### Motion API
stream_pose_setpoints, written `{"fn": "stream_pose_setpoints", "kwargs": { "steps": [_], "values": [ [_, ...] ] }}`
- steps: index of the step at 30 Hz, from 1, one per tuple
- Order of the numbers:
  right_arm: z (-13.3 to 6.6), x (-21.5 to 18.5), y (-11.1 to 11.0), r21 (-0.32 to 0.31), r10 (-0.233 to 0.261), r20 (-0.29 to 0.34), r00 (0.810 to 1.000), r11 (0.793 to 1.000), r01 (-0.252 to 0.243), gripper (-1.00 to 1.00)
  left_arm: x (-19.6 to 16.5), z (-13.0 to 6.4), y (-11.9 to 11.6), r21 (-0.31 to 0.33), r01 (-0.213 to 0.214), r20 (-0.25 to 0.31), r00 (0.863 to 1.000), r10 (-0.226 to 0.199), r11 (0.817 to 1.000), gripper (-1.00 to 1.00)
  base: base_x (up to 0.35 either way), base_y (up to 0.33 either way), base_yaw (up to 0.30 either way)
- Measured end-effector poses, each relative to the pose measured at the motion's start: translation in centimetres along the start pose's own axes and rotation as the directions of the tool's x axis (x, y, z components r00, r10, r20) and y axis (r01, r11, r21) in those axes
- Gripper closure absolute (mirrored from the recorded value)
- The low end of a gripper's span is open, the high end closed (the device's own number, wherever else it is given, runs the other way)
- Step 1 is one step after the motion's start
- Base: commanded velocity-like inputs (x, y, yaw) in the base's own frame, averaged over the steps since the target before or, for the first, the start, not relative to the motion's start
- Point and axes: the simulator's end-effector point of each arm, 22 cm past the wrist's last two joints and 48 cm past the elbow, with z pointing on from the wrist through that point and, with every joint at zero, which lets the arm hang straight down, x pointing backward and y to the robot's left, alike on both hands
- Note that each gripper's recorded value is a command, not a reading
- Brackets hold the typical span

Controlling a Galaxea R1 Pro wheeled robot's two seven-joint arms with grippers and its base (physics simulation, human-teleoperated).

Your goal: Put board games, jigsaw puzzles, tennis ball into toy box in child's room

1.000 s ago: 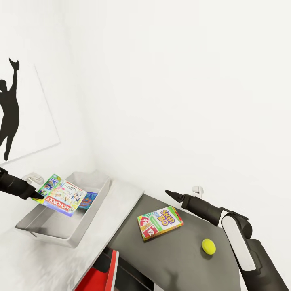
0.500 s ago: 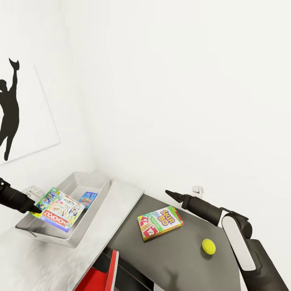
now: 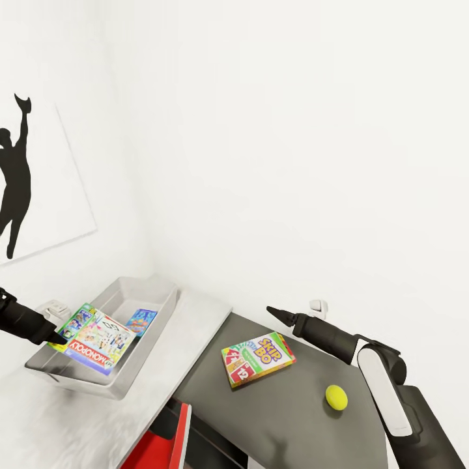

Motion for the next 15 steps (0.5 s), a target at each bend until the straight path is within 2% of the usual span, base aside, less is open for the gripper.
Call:
{"fn": "stream_pose_setpoints", "kwargs": {
  "steps": [15],
  "values": [
    [-0.1,-0.2,-0.5,0.006,0.012,0.007,1.000,1.000,-0.012,-1.00,0.8,1.0,0.8,-0.026,0.020,-0.018,1.000,-0.020,0.999,1.00,0.000,0.000,0.000]
  ]
}}
